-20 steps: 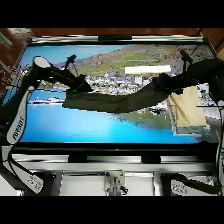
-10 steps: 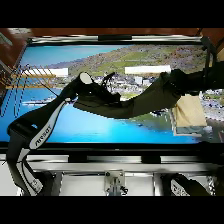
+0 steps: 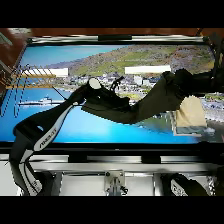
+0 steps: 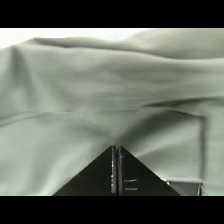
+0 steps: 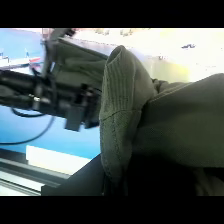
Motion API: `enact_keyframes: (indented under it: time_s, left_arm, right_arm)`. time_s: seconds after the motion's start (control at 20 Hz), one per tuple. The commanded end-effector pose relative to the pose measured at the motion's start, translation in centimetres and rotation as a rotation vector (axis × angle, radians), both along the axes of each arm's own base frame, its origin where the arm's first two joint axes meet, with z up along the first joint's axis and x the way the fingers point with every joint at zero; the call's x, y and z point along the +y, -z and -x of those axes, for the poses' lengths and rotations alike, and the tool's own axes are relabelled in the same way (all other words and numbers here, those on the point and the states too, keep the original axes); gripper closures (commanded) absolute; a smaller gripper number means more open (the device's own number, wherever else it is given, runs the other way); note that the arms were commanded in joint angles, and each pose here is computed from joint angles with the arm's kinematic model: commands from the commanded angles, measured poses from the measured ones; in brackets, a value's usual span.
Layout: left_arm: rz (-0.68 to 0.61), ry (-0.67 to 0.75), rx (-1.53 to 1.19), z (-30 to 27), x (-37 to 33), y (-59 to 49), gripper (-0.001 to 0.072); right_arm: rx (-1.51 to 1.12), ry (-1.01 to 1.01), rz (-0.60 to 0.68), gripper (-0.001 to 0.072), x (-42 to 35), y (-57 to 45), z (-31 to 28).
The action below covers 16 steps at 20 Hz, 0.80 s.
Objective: Fold the shirts.
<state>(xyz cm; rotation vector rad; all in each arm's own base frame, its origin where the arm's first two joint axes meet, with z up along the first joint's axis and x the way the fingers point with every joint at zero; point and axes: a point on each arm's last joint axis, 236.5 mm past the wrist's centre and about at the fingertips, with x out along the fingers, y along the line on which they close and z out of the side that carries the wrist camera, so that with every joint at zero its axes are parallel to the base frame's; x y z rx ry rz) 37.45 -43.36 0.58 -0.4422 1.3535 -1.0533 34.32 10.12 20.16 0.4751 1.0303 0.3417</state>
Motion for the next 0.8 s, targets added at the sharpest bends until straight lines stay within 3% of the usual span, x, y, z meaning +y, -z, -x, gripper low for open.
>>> enact_keyframes:
  time_s: [0.0, 0.15, 0.3, 0.55, 0.75]
  left_arm:
    - [-0.068, -0.026, -0.152, -2.8, 6.3, -4.9, 0.0675]
    - [-0.159, -0.152, -0.401, -6.0, 14.0, -12.5, 0.0674]
    - [-0.153, -0.335, -0.556, -7.3, 21.5, -20.7, 0.0674]
    - [-0.151, -0.585, -0.761, -4.8, 31.4, -31.3, 0.0673]
    - [-0.166, -0.685, -0.864, -2.1, 35.1, -35.6, 0.0672]
  right_arm:
    - [-0.018, -0.015, 0.006, 0.0655, 0.5, 0.4, -1.0]
    - [-0.045, -0.109, -0.006, 0.0655, 5.2, 1.8, -2.8]
    - [-0.061, -0.213, -0.031, 0.0655, 12.8, 4.9, -4.8]
    - [-0.09, -0.277, -0.074, 0.0655, 25.1, 13.5, -7.3]
    - [-0.019, -0.219, -0.153, 0.0655, 30.3, 19.8, -7.6]
